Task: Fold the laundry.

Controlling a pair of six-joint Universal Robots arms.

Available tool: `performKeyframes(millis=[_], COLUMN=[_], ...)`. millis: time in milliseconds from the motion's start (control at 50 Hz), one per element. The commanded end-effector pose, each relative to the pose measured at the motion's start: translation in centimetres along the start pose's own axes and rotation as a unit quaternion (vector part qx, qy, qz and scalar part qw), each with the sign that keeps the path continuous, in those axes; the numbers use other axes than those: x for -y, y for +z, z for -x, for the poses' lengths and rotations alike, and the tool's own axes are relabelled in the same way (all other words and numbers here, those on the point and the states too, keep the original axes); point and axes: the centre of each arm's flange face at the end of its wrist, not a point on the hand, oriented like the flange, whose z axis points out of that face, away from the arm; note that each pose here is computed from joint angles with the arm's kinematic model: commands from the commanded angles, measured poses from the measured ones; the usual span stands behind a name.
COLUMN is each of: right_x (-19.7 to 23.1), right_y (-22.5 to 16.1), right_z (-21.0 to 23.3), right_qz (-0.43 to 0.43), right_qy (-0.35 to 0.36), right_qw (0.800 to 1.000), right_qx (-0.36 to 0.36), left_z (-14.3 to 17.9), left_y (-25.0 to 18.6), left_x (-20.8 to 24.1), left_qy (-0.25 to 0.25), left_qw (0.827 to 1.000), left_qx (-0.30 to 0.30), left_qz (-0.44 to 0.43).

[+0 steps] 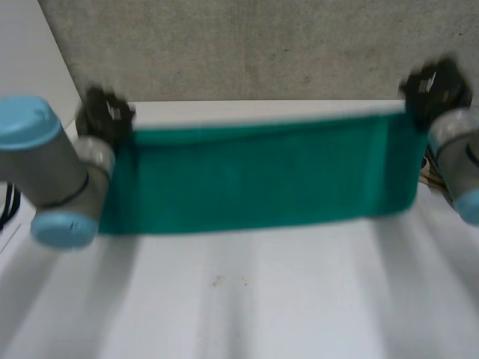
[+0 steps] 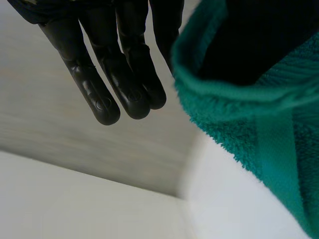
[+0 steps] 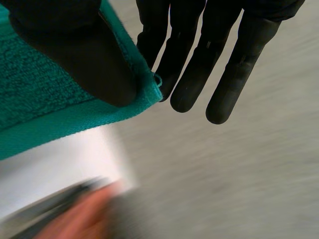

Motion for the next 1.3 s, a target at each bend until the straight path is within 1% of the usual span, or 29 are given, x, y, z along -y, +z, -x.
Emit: performKeyframes(millis=[20, 40, 80, 120, 180, 300, 400, 460, 480, 520, 540, 580, 620, 680, 700, 760, 780, 840, 860, 880, 940, 960, 980, 1020, 1080, 1100, 1160, 1240, 1300], right_x=[7.0, 7.3, 7.7, 7.9, 7.7, 5.8, 1.2, -1.6, -2.3, -3.4, -4.1, -4.5, -5.2, -5.9, -6.4, -6.6, -6.6, -6.2, -6.1, -6.1, -6.4, -6.5, -6.7, -6.7, -6.6, -6.7, -6.9, -6.2, -5.9], right_y=[1.7, 1.6, 1.5, 1.5, 1.2, 0.8, 0.0, -1.3, -1.7, -2.6, -3.6, -4.6, -6.2, -7.7, -8.8, -10.4, -11.4, -13.2, -14.5, -15.1, -16.4, -16.5, -16.5, -16.2, -15.0, -13.9, -11.6, -9.4, -7.6], right_z=[-6.5, -6.5, -6.5, -6.3, -5.6, -3.1, 2.4, 5.5, 6.2, 7.6, 8.7, 9.5, 10.0, 9.9, 9.7, 8.9, 8.0, 6.2, 5.0, 4.6, 3.2, 3.1, 2.9, 2.8, 2.4, 2.4, 3.8, 6.4, 7.7], right_qz=[-0.187, -0.193, -0.197, -0.2, -0.197, -0.16, -0.071, -0.012, 0.002, 0.028, 0.048, 0.066, 0.099, 0.141, 0.174, 0.219, 0.242, 0.264, 0.274, 0.279, 0.285, 0.286, 0.289, 0.287, 0.274, 0.265, 0.24, 0.197, 0.166], right_qy=[0.019, 0.022, 0.024, 0.025, 0.029, 0.03, 0.03, 0.03, 0.033, 0.039, 0.047, 0.056, 0.064, 0.067, 0.07, 0.068, 0.06, 0.036, 0.011, -0.004, -0.057, -0.066, -0.072, -0.075, -0.07, -0.062, -0.037, -0.025, -0.032], right_qw=[0.959, 0.958, 0.957, 0.957, 0.96, 0.976, 0.996, 0.999, 0.998, 0.995, 0.989, 0.982, 0.968, 0.95, 0.935, 0.913, 0.899, 0.882, 0.872, 0.867, 0.858, 0.857, 0.856, 0.861, 0.88, 0.895, 0.917, 0.937, 0.953], right_qx=[-0.211, -0.211, -0.21, -0.207, -0.195, -0.143, -0.036, 0.034, 0.053, 0.093, 0.131, 0.17, 0.223, 0.27, 0.3, 0.339, 0.361, 0.389, 0.404, 0.412, 0.423, 0.423, 0.423, 0.413, 0.381, 0.353, 0.316, 0.287, 0.251], left_z=[8.1, 9.1, 10.1, 10.5, 9.5, 5.1, 0.9, -0.9, -2.5, -3.8, -4.5, -6.0, -6.4, -6.6, -6.4, -5.4, -5.2, -4.4, -4.3, -3.9, -3.6, -3.6, -3.7, -3.6, -3.6, -3.8, -4.3, -5.1, -5.3], left_y=[3.9, 3.9, 3.5, 3.0, 2.6, 1.4, -0.6, -1.6, -2.4, -3.2, -3.6, -5.0, -5.8, -7.7, -8.2, -10.5, -11.2, -14.0, -14.8, -16.5, -18.5, -19.7, -20.2, -20.7, -20.0, -19.2, -17.1, -12.1, -9.6], left_x=[6.2, 7.2, 8.0, 8.1, 7.4, 3.6, 0.3, -1.2, -2.3, -3.4, -3.8, -4.4, -4.7, -5.1, -5.0, -4.8, -4.7, -4.7, -4.7, -4.8, -5.1, -5.3, -5.4, -5.4, -5.3, -5.2, -5.0, -4.7, -4.5], left_qy=[-0.038, -0.045, -0.049, -0.05, -0.056, -0.077, -0.075, -0.069, -0.066, -0.063, -0.061, -0.056, -0.052, -0.044, -0.041, -0.018, -0.011, 0.016, 0.022, 0.033, 0.04, 0.045, 0.047, 0.048, 0.044, 0.043, 0.04, 0.032, 0.025], left_qw=[0.964, 0.952, 0.945, 0.946, 0.955, 0.978, 0.991, 0.995, 0.997, 0.998, 0.998, 0.998, 0.998, 0.996, 0.996, 0.992, 0.991, 0.98, 0.975, 0.965, 0.947, 0.933, 0.926, 0.916, 0.921, 0.927, 0.939, 0.965, 0.976], left_qx=[0.217, 0.246, 0.263, 0.26, 0.235, 0.153, 0.088, 0.059, 0.035, 0.013, 0.002, -0.026, -0.039, -0.065, -0.07, -0.104, -0.115, -0.168, -0.184, -0.218, -0.264, -0.297, -0.311, -0.331, -0.323, -0.311, -0.289, -0.222, -0.184], left_qz=[-0.15, -0.176, -0.19, -0.187, -0.173, -0.116, -0.067, -0.043, -0.026, -0.009, -0.003, 0.009, 0.016, 0.036, 0.04, 0.064, 0.071, 0.108, 0.118, 0.143, 0.178, 0.2, 0.21, 0.223, 0.214, 0.204, 0.183, 0.138, 0.115])
